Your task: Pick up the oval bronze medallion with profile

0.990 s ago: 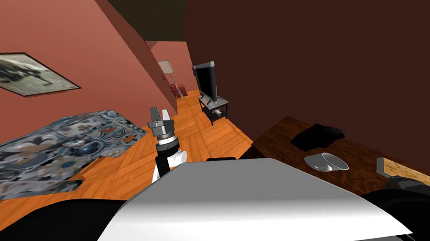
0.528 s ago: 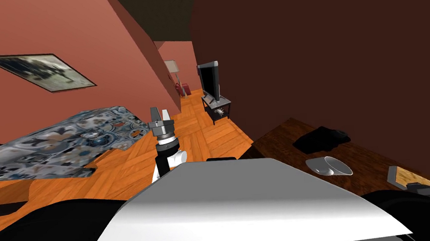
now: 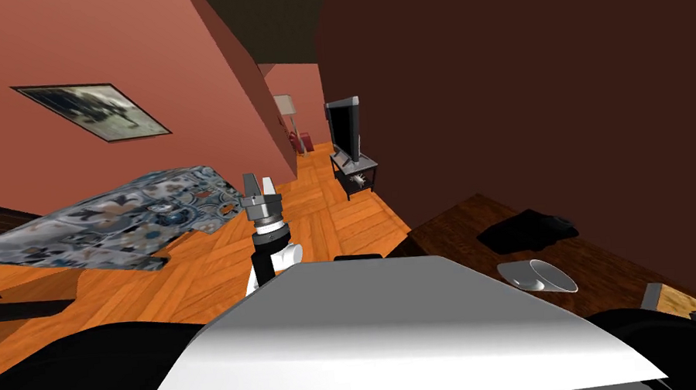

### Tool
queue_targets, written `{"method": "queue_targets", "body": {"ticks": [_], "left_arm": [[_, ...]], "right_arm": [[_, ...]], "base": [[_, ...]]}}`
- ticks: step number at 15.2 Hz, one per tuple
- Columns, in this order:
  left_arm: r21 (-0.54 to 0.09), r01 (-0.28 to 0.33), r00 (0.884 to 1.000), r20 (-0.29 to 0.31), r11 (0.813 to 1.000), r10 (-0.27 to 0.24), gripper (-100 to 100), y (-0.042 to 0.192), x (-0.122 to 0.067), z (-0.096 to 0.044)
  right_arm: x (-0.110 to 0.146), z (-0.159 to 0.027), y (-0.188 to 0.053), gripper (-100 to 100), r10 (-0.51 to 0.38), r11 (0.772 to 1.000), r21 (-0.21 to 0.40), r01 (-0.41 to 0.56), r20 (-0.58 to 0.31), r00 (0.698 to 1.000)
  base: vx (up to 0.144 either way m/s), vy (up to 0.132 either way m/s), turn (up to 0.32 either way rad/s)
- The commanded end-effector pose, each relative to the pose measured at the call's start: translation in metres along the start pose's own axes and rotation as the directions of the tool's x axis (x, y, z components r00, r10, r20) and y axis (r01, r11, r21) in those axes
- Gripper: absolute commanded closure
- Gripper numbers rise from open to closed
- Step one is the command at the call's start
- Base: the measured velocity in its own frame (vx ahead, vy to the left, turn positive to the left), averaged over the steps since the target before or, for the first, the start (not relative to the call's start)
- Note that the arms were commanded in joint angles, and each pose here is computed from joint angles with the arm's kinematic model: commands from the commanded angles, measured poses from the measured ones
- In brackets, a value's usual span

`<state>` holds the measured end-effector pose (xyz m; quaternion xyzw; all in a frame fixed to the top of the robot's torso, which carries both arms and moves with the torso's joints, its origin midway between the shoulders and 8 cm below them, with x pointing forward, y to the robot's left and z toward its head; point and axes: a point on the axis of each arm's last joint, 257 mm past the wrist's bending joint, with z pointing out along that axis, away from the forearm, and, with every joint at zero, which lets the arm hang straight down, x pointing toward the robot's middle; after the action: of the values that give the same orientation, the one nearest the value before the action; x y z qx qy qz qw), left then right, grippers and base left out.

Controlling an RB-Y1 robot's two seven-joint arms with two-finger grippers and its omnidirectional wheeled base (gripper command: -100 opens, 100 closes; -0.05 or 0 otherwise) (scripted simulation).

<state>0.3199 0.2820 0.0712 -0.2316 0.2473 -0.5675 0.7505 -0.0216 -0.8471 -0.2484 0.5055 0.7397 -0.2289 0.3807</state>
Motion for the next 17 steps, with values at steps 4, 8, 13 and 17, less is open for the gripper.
{"method": "queue_targets", "body": {"ticks": [4, 8, 13, 17], "left_arm": [[0.000, 0.000, 1.000, 0.000, 1.000, 0.000, 0, 0.000, 0.000, 0.000], [0.000, 0.000, 1.000, 0.000, 1.000, 0.000, 0, 0.000, 0.000, 0.000], [0.000, 0.000, 1.000, 0.000, 1.000, 0.000, 0, 0.000, 0.000, 0.000], [0.000, 0.000, 1.000, 0.000, 1.000, 0.000, 0, 0.000, 0.000, 0.000]], "right_arm": [[-0.002, -0.002, -0.005, 100, 0.010, 1.000, 0.010, -0.010, -0.001, 1.000], [-0.011, -0.016, -0.050, 100, 0.077, 0.992, 0.099, -0.077, 0.002, 0.997], [-0.024, -0.034, -0.092, 100, 0.140, 0.973, 0.185, -0.141, 0.022, 0.990], [-0.034, -0.047, -0.119, 100, 0.177, 0.954, 0.239, -0.183, 0.045, 0.983]], "base": [[-0.027, 0.011, 0.056], [-0.174, 0.145, 0.368], [-0.150, 0.041, 0.302], [-0.155, 0.072, 0.309]]}}
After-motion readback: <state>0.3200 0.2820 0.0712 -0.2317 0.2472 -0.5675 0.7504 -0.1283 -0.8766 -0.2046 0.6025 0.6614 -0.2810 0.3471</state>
